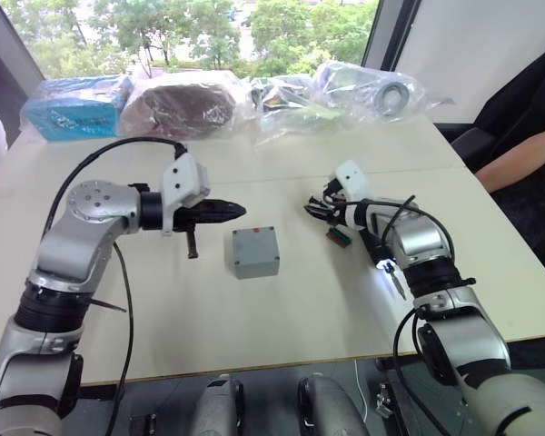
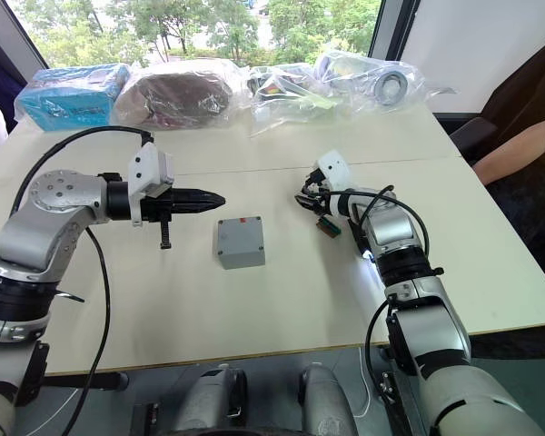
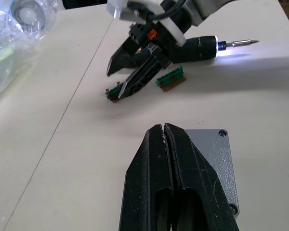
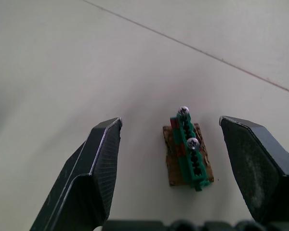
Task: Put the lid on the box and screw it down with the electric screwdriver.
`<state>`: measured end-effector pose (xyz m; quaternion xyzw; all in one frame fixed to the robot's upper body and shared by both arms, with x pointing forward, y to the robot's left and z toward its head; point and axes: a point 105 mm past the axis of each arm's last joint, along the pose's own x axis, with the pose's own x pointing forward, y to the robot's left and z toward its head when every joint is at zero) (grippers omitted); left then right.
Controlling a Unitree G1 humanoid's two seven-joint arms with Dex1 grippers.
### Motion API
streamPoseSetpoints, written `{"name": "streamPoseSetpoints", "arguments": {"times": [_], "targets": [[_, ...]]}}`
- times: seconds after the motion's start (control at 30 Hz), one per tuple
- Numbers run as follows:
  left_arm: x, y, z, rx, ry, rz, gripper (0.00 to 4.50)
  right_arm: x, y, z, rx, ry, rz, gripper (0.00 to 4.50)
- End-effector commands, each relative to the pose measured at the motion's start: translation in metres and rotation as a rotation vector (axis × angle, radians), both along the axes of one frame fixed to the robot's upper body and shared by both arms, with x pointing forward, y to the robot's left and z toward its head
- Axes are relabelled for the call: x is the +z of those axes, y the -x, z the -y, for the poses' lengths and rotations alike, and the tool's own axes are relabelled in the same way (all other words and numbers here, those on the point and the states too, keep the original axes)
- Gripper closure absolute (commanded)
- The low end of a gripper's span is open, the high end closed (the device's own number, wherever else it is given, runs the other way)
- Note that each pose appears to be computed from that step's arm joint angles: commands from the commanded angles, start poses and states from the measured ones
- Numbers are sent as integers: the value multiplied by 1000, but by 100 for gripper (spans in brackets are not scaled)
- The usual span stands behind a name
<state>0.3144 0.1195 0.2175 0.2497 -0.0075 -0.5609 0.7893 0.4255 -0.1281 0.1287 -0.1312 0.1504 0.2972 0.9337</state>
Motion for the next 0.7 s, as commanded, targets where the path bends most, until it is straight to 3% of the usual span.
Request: {"name": "streamPoseSetpoints", "arguments": {"times": [0.03,0.53,0.63,0.7], "targets": [[6,4,5,-16,2,33,450,20,-6,-2,6,-12,63,123],[6,3,10,-31,14,30,450,24,-10,2,-12,-73,55,123],[6,3,11,-32,16,30,450,25,-9,1,-8,-75,53,179],[6,3,11,-32,15,31,450,23,-9,1,-8,-69,46,249]]}}
